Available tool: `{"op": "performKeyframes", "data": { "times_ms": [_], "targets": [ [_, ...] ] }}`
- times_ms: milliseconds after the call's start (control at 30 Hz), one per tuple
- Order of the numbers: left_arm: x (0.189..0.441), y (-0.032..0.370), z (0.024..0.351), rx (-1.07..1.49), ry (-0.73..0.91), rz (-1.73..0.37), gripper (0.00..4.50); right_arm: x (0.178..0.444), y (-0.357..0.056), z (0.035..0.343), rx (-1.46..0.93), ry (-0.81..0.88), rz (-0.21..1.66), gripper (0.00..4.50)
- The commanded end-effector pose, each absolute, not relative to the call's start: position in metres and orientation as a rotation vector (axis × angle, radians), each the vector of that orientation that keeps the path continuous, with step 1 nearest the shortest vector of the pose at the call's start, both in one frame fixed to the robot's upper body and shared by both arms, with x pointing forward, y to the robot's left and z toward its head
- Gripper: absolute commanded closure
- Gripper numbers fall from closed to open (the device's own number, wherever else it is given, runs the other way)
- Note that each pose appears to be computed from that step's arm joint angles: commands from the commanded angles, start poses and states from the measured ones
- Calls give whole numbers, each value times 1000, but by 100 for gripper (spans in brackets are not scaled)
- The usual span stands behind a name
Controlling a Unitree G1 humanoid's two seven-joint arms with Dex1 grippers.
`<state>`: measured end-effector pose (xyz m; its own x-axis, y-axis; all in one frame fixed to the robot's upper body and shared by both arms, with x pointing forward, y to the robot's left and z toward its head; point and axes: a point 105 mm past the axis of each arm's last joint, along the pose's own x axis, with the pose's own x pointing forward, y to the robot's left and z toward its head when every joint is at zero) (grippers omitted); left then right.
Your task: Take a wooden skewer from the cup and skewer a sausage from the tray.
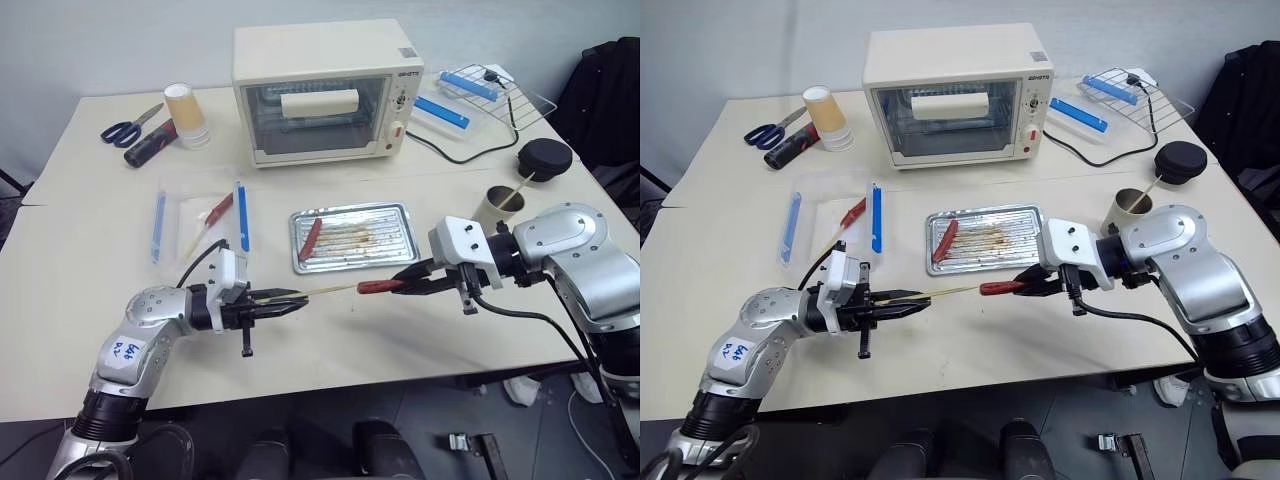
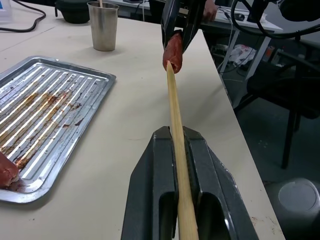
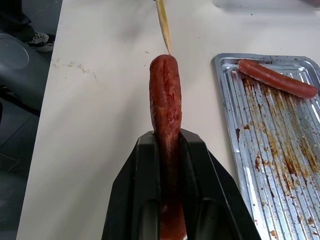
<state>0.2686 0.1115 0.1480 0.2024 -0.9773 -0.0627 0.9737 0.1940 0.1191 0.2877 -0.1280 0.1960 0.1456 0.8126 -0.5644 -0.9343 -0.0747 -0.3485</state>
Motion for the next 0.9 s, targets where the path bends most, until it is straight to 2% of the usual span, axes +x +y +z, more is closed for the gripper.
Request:
{"op": "performKeyframes", "data": {
  "times_ms": [33, 267, 900],
  "targets": [
    [262, 106, 152, 145, -53, -1401, 450, 287, -123, 207, -788, 141, 1461, 412],
    [261, 109, 151, 139, -46, -1396, 450, 286, -126, 206, -789, 144, 1467, 412],
    [270, 74, 149, 156, -59, -1517, 450, 272, -88, 202, -825, 94, 1594, 412]
  ]
}}
